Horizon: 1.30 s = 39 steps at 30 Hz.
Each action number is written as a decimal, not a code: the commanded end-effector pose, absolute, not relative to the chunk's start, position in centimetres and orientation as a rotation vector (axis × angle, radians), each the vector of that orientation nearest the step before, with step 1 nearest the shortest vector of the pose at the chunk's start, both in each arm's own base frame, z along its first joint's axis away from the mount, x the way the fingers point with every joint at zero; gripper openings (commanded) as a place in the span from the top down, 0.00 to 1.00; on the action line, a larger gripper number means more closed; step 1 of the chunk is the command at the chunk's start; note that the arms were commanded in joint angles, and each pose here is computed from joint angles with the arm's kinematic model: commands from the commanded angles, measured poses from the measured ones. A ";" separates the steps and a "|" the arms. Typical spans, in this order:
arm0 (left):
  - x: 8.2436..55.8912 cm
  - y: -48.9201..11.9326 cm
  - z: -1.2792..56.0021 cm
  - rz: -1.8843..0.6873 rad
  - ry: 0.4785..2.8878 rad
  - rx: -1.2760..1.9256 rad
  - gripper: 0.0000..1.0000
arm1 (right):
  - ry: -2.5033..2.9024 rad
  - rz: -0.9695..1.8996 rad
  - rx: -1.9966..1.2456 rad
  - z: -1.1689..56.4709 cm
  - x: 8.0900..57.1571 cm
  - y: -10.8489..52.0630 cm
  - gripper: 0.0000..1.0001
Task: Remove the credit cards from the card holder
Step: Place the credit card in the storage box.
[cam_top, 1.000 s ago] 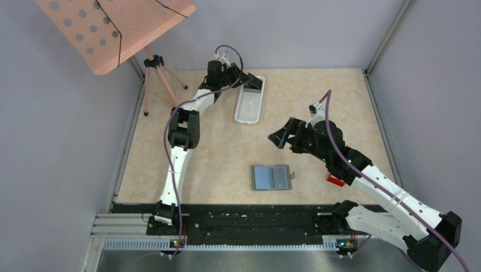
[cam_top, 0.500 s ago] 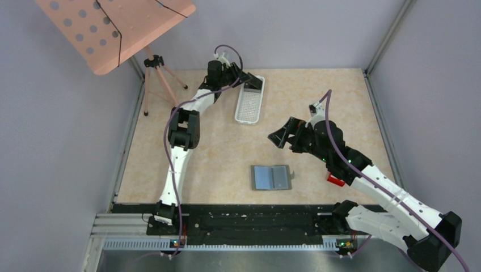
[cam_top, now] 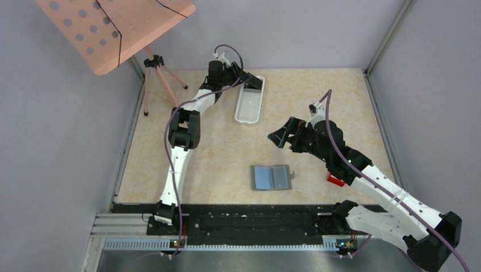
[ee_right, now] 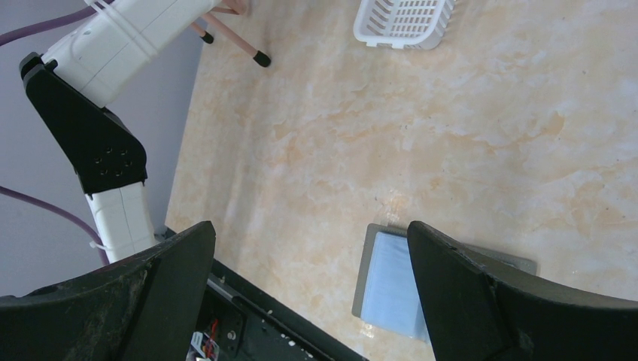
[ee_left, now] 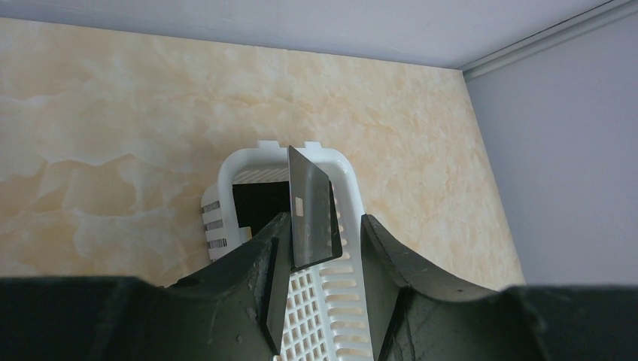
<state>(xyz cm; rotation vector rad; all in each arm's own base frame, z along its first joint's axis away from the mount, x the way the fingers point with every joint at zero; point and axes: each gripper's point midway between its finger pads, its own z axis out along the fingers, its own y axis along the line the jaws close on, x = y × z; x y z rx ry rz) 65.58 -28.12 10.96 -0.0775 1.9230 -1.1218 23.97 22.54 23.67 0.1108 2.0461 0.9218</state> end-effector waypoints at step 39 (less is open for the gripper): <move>66.5 -27.5 18.8 -0.940 1.730 0.043 0.43 | 1.945 1.035 0.082 27.5 24.0 23.7 0.02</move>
